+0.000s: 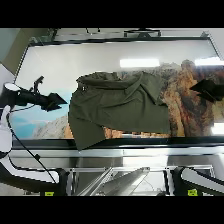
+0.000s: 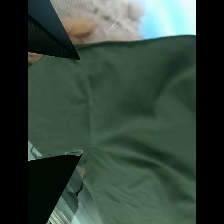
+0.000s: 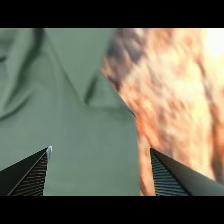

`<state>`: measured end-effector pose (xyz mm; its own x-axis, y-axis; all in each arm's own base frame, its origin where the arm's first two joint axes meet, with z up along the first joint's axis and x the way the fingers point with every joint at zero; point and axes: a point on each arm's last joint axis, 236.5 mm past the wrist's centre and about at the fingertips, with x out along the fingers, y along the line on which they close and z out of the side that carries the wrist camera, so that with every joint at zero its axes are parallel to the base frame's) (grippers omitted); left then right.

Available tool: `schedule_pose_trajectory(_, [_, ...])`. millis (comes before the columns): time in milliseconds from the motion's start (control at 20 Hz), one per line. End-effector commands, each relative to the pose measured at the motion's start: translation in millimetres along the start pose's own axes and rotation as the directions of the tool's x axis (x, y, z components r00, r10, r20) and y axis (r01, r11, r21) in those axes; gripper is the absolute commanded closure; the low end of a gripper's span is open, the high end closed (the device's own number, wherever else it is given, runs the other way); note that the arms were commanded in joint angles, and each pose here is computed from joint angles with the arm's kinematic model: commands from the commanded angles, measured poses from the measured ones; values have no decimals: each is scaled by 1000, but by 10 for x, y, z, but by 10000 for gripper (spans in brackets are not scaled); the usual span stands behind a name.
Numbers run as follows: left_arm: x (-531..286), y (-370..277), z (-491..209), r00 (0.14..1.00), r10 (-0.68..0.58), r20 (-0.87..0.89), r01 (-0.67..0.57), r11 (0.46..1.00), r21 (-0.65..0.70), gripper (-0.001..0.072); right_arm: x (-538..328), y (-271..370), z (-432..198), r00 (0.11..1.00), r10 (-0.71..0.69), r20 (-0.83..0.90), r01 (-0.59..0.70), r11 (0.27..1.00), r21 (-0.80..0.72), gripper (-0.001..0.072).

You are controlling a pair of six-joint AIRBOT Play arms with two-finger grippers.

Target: Fold the shirts.

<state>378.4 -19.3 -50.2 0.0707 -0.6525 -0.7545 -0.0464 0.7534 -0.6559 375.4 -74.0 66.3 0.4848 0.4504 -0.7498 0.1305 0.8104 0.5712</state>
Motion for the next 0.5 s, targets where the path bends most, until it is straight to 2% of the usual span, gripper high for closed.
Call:
schedule_pose_trajectory(0, [425, 241, -241, 999, -16, -32, 14, 999, -43, 95, -125, -263, -202, 1000, -22, -4, 22, 998, 59, 24])
schedule_pose_trajectory(200, [774, 216, -341, 993, -46, -110, 45, 999, -8, 96, -77, -343, -298, 999, -30, -30, 32, 997, 77, 24])
schedule_pose_trajectory(300, [819, 210, -429, 987, -43, -153, 44, 999, 5, 266, 11, -410, -483, 996, -31, -81, 39, 995, 90, 24])
schedule_pose_trajectory(450, [681, 78, -361, 991, -47, -128, 55, 997, 53, 289, 251, -472, -910, 985, 13, -173, 15, 988, 157, 23])
